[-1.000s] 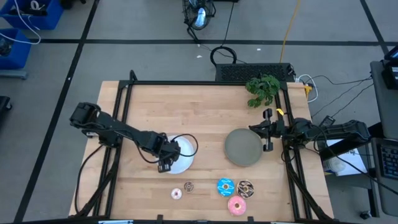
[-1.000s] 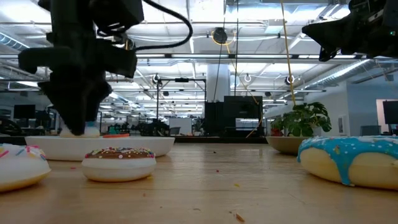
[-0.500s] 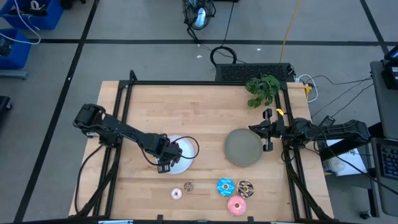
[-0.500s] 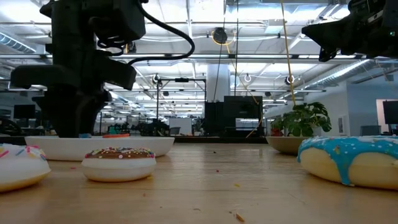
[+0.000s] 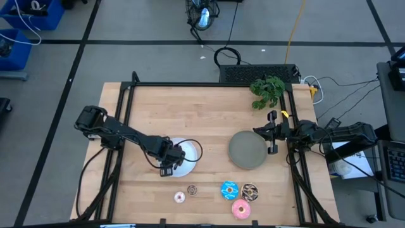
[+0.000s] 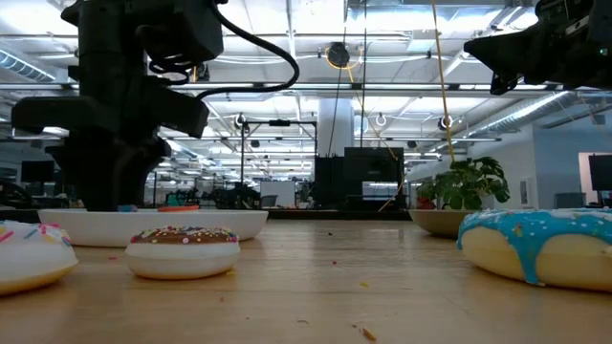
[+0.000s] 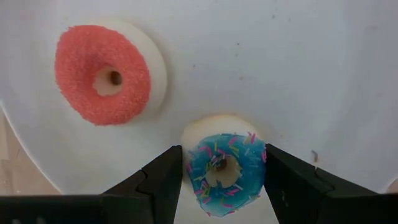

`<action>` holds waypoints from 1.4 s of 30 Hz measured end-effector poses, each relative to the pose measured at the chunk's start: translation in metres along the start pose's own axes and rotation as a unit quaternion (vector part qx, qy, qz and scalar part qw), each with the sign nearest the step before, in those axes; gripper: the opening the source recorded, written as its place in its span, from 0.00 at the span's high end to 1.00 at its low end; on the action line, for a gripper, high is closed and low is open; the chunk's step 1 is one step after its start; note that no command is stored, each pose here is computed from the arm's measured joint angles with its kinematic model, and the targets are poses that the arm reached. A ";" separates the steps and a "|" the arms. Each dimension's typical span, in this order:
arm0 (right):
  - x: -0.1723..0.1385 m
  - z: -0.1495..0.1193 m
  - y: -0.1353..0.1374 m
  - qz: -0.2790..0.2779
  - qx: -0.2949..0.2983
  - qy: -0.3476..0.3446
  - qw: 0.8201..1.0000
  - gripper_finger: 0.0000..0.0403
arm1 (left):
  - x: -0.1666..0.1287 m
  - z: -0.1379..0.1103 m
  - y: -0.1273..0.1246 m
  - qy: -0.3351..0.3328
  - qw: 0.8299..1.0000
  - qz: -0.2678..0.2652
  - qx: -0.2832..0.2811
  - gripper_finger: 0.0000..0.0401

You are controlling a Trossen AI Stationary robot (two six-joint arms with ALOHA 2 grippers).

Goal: Pick & Place donuts
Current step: Put the small blue donut on the white plate, then put the small white donut on the white plate

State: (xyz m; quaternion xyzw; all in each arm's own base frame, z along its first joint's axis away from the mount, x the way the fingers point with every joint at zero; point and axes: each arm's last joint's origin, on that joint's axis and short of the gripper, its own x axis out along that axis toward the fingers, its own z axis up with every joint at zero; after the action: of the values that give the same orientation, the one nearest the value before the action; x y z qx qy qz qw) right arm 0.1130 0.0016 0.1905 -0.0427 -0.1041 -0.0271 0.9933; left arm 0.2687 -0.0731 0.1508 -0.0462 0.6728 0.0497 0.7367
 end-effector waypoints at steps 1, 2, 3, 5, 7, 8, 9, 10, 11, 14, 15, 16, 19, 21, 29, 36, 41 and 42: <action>0.000 0.000 0.000 0.000 0.000 0.000 1.000 1.00 | 0.000 0.000 0.000 0.000 1.000 -0.001 -0.001 0.48; 0.000 0.000 0.000 0.000 0.000 0.000 1.000 1.00 | 0.000 0.000 0.001 0.001 1.000 -0.003 -0.002 0.47; 0.000 0.000 0.000 0.000 0.000 0.000 1.000 1.00 | 0.000 0.000 0.001 0.002 1.000 -0.003 -0.003 0.47; 0.000 0.000 0.000 0.000 0.000 0.000 1.000 1.00 | 0.000 0.000 0.001 0.002 1.000 -0.003 -0.004 0.44; 0.000 0.000 0.000 0.000 0.000 0.000 1.000 1.00 | -0.001 0.000 0.000 0.001 1.000 -0.003 0.003 0.40; 0.000 0.000 0.000 0.000 0.000 0.000 1.000 1.00 | -0.001 0.000 0.000 0.001 1.000 -0.003 0.006 0.37; 0.000 0.000 0.000 0.000 0.000 0.000 1.000 1.00 | -0.001 -0.001 -0.001 0.001 1.000 -0.004 0.012 0.35; 0.000 0.000 0.000 0.000 0.000 0.000 1.000 1.00 | -0.001 -0.001 -0.002 0.001 1.000 -0.004 0.018 0.32; 0.000 0.000 0.000 0.000 0.000 0.000 1.000 1.00 | -0.001 -0.002 -0.003 0.001 1.000 -0.004 0.021 0.30; 0.000 0.000 0.000 0.000 0.000 0.000 1.000 1.00 | -0.002 -0.001 -0.004 0.000 1.000 -0.005 0.024 0.23; 0.000 0.000 0.000 0.000 0.000 0.000 1.000 1.00 | -0.003 0.000 -0.005 -0.002 1.000 -0.005 0.025 0.22; 0.000 0.000 0.000 0.000 0.000 0.000 1.000 1.00 | -0.003 0.000 -0.005 -0.004 1.000 -0.006 0.026 0.21; 0.000 0.000 0.000 0.000 0.000 0.000 1.000 1.00 | -0.006 0.002 -0.006 -0.005 0.999 -0.006 0.031 0.20; 0.000 0.000 0.000 0.000 0.000 0.000 1.000 1.00 | -0.010 0.004 -0.006 -0.003 0.999 -0.005 0.034 0.19; 0.000 0.000 0.000 0.000 0.000 0.000 1.000 1.00 | -0.034 0.013 -0.009 0.006 0.999 0.012 0.035 0.19; 0.000 0.000 0.000 0.000 0.000 0.000 1.000 1.00 | -0.062 0.022 -0.012 0.012 0.999 0.012 0.041 0.19; 0.000 0.000 0.000 0.000 0.000 0.000 1.000 1.00 | -0.081 0.024 -0.010 -0.014 0.999 0.003 0.044 0.34; 0.000 0.000 0.000 0.000 0.000 0.000 1.000 1.00 | -0.082 0.023 -0.009 -0.014 0.999 0.003 0.042 0.39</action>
State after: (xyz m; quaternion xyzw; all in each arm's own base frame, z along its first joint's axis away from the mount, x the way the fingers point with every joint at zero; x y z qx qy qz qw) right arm 0.1129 0.0016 0.1905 -0.0427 -0.1043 -0.0270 0.9933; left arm 0.2850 -0.0796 0.2344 -0.0124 0.6643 0.0240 0.7470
